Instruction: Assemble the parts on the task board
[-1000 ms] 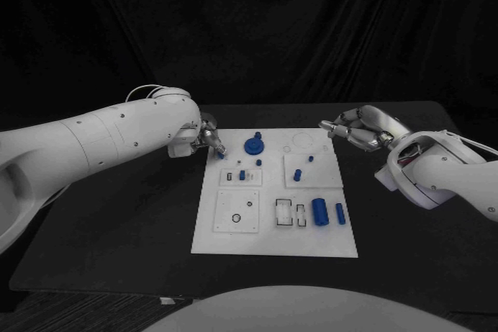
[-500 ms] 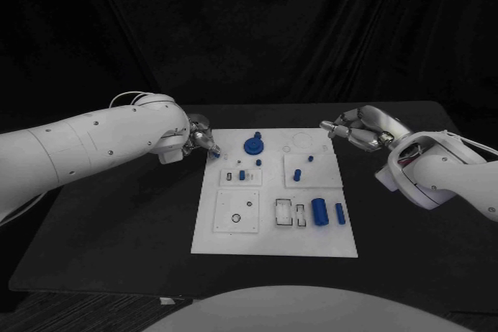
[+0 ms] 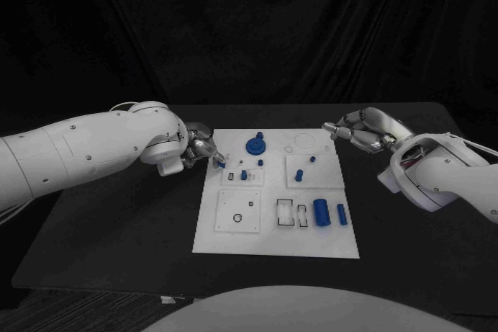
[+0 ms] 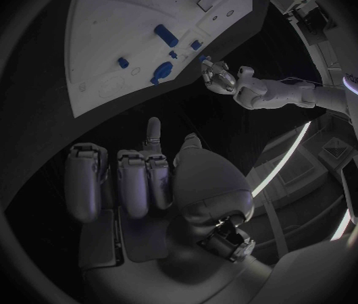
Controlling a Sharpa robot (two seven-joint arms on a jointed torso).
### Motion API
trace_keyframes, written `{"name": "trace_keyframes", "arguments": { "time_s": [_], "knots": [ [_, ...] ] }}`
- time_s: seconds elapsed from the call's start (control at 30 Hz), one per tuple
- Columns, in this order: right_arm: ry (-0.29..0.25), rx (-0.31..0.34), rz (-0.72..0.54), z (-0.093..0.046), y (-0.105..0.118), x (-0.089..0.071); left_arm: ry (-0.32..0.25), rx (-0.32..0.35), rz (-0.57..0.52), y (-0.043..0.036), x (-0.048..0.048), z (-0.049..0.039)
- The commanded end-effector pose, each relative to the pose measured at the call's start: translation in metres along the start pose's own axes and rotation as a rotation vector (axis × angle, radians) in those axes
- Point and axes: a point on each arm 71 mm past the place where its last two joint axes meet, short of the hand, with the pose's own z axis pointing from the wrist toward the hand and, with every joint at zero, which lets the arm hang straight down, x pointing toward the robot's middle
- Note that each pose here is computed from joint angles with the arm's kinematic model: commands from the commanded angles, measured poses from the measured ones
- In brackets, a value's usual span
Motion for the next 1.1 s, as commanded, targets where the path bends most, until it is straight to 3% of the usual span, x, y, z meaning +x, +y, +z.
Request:
{"name": "trace_keyframes", "arguments": {
  "time_s": [0.03,0.4,0.83,1.1],
  "knots": [
    [0.007,0.012,-0.001,0.000,-0.001,0.002,0.025,-0.006,-0.029,-0.0035,0.0031,-0.0016],
    [0.010,0.018,-0.001,-0.002,-0.004,0.003,0.036,-0.016,-0.024,-0.0053,0.0048,-0.0003],
    [0.002,0.013,0.002,-0.003,-0.004,0.004,0.061,-0.014,-0.007,-0.0141,0.0110,0.0059],
    [-0.004,0.010,0.003,-0.003,-0.003,0.003,0.064,-0.011,-0.008,-0.0140,0.0134,0.0068]
  ]
}}
